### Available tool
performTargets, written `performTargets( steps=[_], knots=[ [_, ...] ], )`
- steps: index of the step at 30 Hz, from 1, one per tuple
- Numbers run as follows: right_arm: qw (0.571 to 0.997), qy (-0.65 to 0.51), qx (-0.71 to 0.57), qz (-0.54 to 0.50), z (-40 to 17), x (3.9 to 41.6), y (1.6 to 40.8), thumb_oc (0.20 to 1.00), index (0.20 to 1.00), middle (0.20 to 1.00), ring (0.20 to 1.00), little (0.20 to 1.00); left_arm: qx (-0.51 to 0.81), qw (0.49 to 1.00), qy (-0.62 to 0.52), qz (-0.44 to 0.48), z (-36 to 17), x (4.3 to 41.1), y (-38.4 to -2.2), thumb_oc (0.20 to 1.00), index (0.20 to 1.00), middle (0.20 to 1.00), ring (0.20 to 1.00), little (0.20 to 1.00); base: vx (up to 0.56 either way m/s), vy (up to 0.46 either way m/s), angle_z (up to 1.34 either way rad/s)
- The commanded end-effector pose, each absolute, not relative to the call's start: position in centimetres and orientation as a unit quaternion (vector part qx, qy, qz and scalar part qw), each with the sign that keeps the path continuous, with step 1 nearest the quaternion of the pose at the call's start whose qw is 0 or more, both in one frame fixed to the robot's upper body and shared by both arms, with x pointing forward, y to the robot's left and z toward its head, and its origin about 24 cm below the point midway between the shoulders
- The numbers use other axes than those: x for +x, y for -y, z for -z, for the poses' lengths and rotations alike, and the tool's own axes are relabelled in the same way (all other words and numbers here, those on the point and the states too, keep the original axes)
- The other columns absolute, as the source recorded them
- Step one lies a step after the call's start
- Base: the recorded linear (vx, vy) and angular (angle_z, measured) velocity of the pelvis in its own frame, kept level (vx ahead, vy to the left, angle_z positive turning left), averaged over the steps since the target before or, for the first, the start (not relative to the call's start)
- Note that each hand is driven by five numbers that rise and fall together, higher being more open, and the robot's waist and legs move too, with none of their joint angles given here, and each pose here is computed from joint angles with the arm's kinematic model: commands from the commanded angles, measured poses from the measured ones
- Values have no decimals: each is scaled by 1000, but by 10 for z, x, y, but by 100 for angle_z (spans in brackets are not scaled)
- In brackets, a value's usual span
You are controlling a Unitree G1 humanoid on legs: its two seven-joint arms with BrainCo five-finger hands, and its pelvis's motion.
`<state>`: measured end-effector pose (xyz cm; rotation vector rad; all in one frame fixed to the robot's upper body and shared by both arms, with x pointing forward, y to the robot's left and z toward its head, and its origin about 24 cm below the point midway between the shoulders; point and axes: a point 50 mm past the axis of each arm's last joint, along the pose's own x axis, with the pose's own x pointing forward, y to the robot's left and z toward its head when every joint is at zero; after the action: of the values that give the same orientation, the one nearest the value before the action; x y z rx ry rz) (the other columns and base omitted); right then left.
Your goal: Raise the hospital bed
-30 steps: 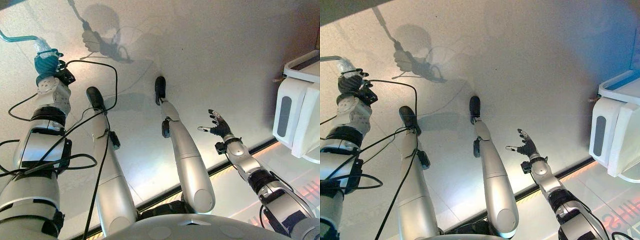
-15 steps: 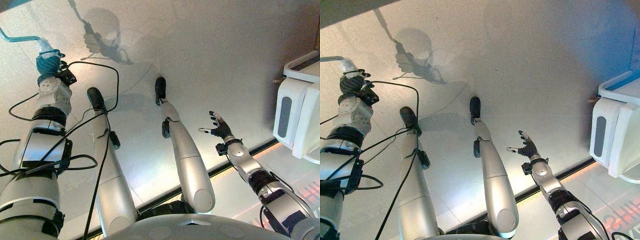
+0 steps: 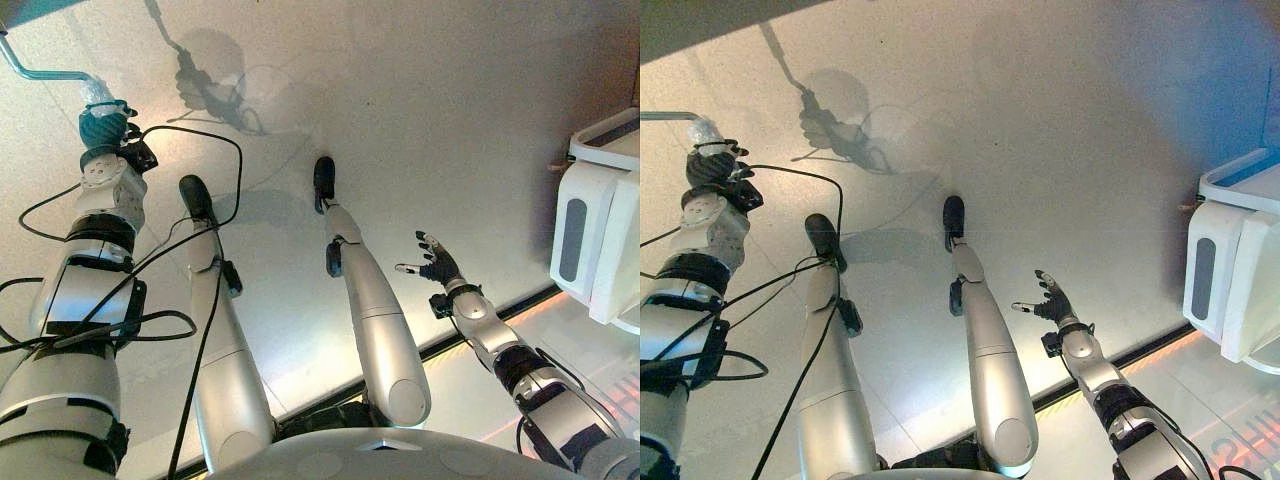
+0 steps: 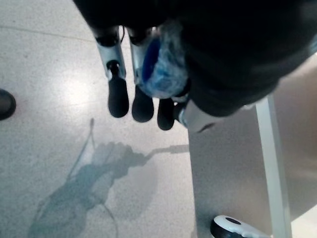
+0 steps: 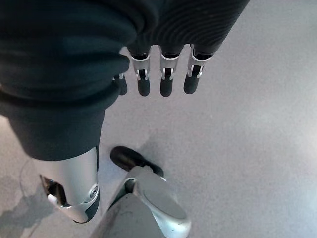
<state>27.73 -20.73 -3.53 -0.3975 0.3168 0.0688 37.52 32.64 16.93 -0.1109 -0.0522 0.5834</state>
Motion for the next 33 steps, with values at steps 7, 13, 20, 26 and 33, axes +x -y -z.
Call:
performTargets(
  steps=[7,13,20,26,33],
  knots=[
    [956,-196,-220,-1,46,257,236,1000,1000,1000,1000,1000,-15,967,52,-248,-163,376,-307,200,200,200,200,200,-23,216,5],
    [953,-211,-217,-8,56,248,234,1000,1000,1000,1000,1000,-14,972,51,-231,-164,381,-299,200,200,200,200,200,14,44,-15],
    [949,-218,-226,4,57,240,245,1000,1000,1000,1000,1000,-16,980,64,-190,-158,383,-276,200,200,200,200,200,-17,-138,12],
    [953,-209,-219,-11,58,247,230,1000,1000,1000,1000,1000,-4,968,100,-231,-188,382,-298,200,200,200,200,200,31,85,7],
    [957,-194,-215,11,48,255,235,1000,1000,1000,1000,1000,6,974,99,-202,-185,388,-279,200,200,200,200,200,-11,183,-6]
  ],
)
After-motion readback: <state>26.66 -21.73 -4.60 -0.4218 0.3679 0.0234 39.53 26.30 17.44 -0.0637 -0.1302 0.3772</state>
